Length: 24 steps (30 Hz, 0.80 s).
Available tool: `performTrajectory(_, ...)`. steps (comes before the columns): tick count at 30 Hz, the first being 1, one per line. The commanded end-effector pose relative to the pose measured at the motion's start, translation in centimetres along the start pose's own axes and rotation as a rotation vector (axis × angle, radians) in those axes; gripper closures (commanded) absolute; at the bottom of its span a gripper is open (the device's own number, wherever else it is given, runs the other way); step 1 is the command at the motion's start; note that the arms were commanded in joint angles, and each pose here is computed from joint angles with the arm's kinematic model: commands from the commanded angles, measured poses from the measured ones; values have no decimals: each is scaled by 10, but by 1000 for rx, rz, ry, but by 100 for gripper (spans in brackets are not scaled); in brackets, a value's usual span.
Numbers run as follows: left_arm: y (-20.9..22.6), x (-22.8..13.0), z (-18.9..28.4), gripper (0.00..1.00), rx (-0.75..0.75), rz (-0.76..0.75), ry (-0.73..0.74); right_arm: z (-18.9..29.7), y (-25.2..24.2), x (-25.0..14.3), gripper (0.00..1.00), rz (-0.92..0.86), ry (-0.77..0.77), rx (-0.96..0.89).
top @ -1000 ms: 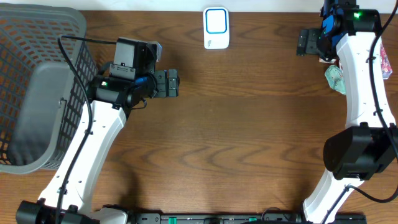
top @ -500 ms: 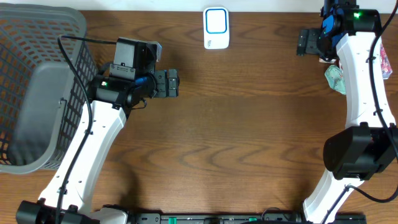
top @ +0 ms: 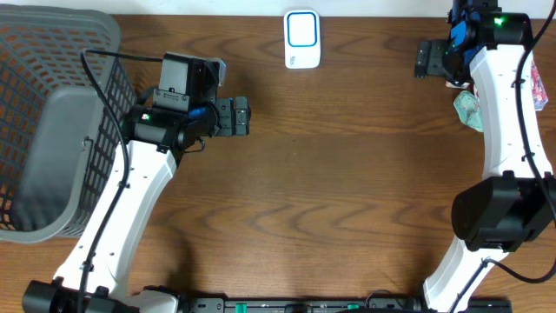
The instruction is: Scan the item barcode
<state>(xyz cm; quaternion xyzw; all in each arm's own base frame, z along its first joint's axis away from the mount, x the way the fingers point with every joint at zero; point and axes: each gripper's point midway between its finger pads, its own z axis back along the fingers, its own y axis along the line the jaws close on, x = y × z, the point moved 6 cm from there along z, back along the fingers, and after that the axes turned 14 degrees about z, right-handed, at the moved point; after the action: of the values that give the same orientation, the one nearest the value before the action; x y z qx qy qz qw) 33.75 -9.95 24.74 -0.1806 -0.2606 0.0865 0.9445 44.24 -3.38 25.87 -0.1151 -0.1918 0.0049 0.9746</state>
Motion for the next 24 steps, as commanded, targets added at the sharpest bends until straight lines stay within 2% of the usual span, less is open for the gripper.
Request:
performTrajectory(1, 1, 2, 1, 2, 6, -3, -7, -2, 2, 1, 1, -6, 3, 3)
performTrajectory(20, 1, 2, 1, 2, 6, -3, -7, -2, 2, 1, 1, -6, 3, 3)
performTrajectory(24, 1, 2, 1, 2, 6, -3, -7, -2, 3, 15, 1, -23, -76, 13)
